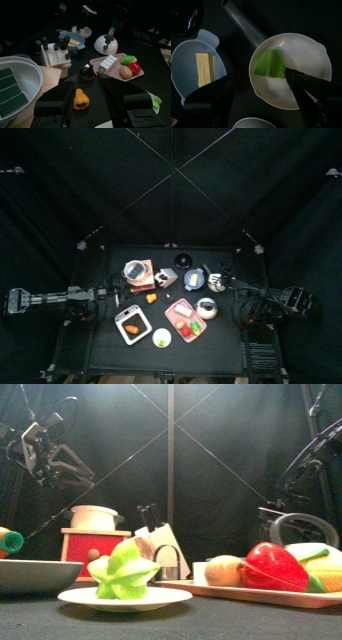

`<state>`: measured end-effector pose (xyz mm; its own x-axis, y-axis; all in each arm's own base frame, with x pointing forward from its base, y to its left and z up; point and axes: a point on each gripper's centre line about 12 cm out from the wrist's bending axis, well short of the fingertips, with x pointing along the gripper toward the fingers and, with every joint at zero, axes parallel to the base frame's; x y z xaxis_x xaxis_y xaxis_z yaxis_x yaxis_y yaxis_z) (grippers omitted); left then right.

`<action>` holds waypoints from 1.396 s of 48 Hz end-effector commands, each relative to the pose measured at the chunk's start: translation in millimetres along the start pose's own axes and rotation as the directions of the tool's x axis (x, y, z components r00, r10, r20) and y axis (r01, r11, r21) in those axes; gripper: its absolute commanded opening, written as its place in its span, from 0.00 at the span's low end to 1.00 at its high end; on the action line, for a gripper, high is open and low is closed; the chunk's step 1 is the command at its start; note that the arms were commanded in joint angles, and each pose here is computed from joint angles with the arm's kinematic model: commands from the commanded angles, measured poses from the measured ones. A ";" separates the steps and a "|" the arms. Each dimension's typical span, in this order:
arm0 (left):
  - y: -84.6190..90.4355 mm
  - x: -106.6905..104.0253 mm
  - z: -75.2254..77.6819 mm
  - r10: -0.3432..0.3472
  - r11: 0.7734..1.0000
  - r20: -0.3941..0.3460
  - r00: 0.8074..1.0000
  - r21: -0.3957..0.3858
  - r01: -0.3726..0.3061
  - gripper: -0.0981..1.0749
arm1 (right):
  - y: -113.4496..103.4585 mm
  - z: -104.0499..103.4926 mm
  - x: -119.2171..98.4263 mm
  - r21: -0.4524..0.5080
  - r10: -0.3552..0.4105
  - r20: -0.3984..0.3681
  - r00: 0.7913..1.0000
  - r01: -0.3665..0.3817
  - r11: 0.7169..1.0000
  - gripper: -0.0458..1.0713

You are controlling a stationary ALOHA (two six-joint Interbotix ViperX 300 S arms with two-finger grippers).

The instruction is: Grab starfruit bottom

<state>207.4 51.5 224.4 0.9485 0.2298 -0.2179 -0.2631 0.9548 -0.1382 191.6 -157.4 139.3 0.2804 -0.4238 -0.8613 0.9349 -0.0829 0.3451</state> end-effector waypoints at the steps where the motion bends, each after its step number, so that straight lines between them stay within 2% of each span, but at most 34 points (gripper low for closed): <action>1: -0.6 1.2 6.5 -0.001 1.000 0.018 1.000 0.000 0.001 0.74 | 10.4 4.0 -6.7 -0.005 0.043 0.016 0.999 -0.043 0.999 0.95; 11: -0.6 1.2 6.5 -0.001 1.000 0.018 1.000 0.000 0.001 0.74 | 22.4 -1.3 -13.3 -0.030 0.085 0.009 0.996 -0.085 0.996 0.95; 30: -0.6 1.2 6.5 -0.001 1.000 0.018 1.000 0.000 0.001 0.74 | 74.3 -14.3 -42.5 -0.104 0.233 -0.014 0.972 -0.233 0.967 0.95; 46: -0.6 1.2 6.5 -0.001 1.000 0.018 1.000 0.000 0.001 0.74 | 111.8 -31.2 -67.8 -0.178 0.228 -0.041 0.973 -0.231 0.957 0.95; 57: -0.3 1.0 5.3 0.000 1.000 0.015 1.000 -0.002 0.000 0.74 | 153.4 -53.8 -84.7 -0.235 0.284 -0.084 0.955 -0.296 0.926 0.95; 67: -0.4 1.0 5.3 -0.001 1.000 0.015 1.000 0.000 0.001 0.74 | 197.0 -90.2 -95.3 -0.304 0.311 -0.142 0.940 -0.340 0.890 0.95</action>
<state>207.3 51.5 224.4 0.9485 0.2301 -0.2179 -0.2636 0.9545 -0.1396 348.5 -67.2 238.3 0.5405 -0.3165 -0.7795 0.8362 0.3045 0.4562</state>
